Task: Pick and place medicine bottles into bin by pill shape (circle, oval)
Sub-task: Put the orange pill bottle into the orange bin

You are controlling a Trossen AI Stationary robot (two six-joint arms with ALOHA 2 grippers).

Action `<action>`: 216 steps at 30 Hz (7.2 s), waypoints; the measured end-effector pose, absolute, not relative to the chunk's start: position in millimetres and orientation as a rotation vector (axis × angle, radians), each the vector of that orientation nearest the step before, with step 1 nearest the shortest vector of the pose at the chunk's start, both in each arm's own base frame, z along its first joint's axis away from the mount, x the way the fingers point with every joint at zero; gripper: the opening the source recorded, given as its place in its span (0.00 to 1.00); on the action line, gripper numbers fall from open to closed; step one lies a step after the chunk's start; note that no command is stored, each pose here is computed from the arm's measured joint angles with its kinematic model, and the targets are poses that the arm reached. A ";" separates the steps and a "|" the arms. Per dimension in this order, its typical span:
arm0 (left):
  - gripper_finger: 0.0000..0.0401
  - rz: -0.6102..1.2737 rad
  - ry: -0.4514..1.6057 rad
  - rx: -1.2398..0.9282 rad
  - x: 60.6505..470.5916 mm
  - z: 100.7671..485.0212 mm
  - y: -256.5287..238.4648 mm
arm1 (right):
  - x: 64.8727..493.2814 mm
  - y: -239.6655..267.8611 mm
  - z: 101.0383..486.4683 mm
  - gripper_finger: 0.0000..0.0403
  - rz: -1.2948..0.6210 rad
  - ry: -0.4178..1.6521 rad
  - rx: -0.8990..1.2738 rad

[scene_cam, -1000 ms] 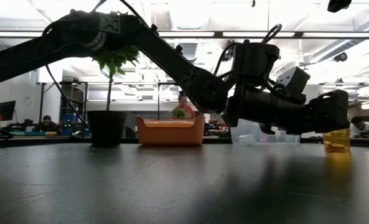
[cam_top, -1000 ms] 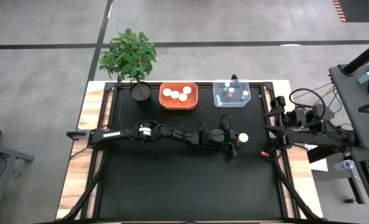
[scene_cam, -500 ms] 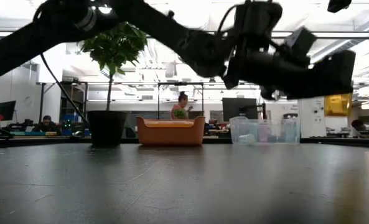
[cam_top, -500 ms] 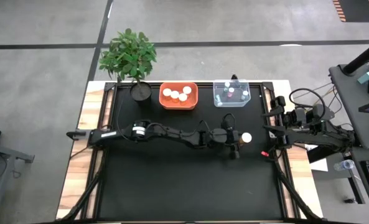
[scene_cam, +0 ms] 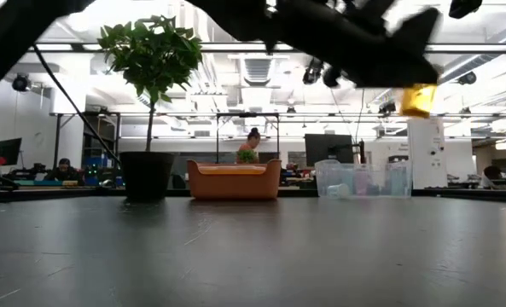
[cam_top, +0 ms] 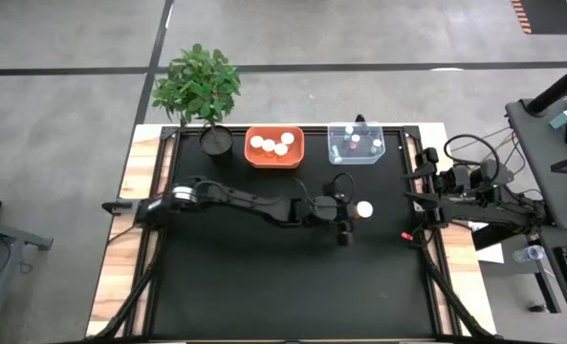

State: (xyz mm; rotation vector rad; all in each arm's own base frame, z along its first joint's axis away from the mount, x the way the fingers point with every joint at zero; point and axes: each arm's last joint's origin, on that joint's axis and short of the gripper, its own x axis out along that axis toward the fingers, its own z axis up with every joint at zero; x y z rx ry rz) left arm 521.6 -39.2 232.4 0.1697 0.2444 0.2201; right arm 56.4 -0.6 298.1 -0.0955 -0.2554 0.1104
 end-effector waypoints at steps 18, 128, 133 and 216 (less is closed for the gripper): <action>0.41 0.229 0.340 0.205 369.7 253.0 -53.9 | 140.3 -17.1 279.7 0.46 -0.038 0.067 -0.015; 0.41 -0.152 0.357 -0.083 256.4 215.6 -55.1 | 437.6 52.1 266.3 0.52 0.579 0.680 -0.699; 0.41 -0.151 0.353 -0.049 256.5 215.7 -54.9 | 437.6 51.9 266.3 0.48 0.575 0.681 -0.702; 0.74 0.169 0.137 0.329 201.0 265.0 -32.4 | 399.3 -194.8 229.5 0.50 -0.220 1.071 -0.260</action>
